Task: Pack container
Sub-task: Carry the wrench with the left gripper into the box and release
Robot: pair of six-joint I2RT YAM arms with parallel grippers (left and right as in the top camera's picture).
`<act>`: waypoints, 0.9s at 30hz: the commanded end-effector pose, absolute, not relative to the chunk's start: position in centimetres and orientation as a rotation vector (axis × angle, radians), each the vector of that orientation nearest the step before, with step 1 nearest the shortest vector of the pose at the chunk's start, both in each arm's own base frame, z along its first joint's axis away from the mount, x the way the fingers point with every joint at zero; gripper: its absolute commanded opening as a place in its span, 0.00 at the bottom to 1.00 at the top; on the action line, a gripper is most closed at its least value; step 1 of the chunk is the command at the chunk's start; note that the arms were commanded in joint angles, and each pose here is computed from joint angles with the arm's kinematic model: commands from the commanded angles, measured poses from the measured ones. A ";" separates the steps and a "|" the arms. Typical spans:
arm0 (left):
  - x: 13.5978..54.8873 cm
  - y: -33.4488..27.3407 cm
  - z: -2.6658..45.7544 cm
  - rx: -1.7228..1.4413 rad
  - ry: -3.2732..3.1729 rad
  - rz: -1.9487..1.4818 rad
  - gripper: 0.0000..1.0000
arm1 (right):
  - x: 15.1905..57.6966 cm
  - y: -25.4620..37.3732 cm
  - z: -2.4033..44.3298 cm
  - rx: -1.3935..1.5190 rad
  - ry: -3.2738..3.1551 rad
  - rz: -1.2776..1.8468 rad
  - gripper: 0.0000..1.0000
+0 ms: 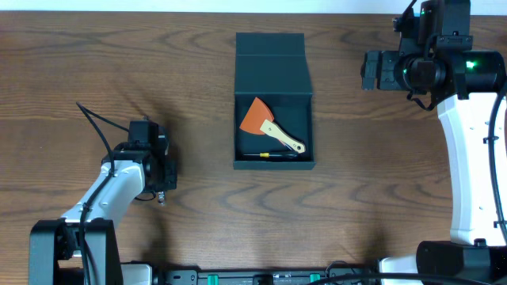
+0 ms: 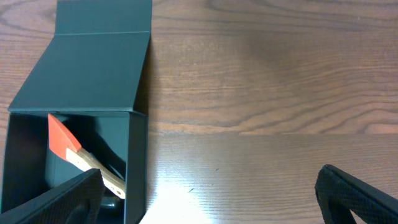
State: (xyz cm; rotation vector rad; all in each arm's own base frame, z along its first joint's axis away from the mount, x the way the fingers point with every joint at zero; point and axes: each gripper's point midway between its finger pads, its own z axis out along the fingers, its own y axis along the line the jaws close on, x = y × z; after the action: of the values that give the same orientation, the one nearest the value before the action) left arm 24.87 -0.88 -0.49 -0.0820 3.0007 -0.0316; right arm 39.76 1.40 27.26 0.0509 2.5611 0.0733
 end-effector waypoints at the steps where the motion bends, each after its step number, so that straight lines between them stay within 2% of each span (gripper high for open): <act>1: 24.5 -2.2 -0.1 -0.125 3.037 -0.146 0.06 | 39.8 1.0 27.2 0.053 2.563 0.061 0.99; 11: 29.8 -7.3 9.8 0.220 2.866 -0.181 0.06 | 39.8 1.0 27.2 0.053 2.563 0.062 0.99; 16: 31.8 -11.9 14.8 0.664 2.661 -0.168 0.06 | 39.8 1.0 27.2 0.053 2.563 0.062 0.99; 22: 32.0 -17.7 17.2 1.249 2.302 -0.103 0.06 | 39.8 1.0 27.2 0.053 2.563 0.062 0.99; 27: 32.4 -22.5 18.4 1.489 2.006 -0.067 0.06 | 39.8 1.0 27.2 0.054 2.563 0.062 0.99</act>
State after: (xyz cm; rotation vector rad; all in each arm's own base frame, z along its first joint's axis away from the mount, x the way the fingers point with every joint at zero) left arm 32.29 -20.43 17.22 1.2832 2.2143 -0.1144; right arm 39.71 1.40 27.23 0.0510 2.5634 0.0732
